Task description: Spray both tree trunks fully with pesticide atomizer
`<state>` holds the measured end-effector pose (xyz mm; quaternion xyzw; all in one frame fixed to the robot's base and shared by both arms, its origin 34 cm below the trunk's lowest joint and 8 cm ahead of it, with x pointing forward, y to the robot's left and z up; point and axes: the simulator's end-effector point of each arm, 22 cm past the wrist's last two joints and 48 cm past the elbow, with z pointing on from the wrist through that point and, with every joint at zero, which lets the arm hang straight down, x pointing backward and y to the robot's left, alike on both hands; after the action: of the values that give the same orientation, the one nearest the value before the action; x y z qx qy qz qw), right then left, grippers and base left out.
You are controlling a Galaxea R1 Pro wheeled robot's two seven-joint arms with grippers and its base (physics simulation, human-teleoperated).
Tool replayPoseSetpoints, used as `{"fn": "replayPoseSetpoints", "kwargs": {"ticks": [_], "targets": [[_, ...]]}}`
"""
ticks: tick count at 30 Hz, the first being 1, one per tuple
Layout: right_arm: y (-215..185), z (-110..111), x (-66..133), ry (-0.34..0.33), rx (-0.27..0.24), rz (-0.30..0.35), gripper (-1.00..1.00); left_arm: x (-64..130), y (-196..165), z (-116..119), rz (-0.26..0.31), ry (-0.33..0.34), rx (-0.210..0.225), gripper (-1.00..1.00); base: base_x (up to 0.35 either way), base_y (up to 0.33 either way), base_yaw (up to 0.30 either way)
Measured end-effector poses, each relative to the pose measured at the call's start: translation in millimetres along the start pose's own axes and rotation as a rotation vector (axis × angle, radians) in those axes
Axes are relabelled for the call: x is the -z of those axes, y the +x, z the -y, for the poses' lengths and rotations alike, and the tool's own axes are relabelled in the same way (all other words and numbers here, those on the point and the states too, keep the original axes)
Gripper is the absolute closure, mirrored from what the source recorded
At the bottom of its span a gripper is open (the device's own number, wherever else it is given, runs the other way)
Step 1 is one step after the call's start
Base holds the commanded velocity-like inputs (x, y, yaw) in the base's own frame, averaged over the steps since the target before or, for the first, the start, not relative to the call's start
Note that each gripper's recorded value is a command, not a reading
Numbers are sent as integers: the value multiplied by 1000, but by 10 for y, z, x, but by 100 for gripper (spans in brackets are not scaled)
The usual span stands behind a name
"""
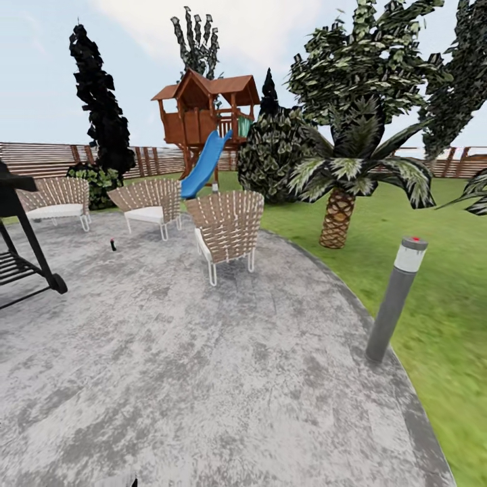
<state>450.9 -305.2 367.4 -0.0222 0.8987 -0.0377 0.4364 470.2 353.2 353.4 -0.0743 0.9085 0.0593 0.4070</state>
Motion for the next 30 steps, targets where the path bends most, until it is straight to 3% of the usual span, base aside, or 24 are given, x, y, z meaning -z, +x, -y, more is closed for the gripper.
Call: {"fn": "replayPoseSetpoints", "kwargs": {"ticks": [12,30], "targets": [[67,-9,0,-2,0,-16,-100,-5,70,-5,-15,-1,-3,-100,299,0,159],[167,-17,1,-3,1,-39,-100,-13,169,-14,-37,-4,-5,-100,45,0,162]]}}
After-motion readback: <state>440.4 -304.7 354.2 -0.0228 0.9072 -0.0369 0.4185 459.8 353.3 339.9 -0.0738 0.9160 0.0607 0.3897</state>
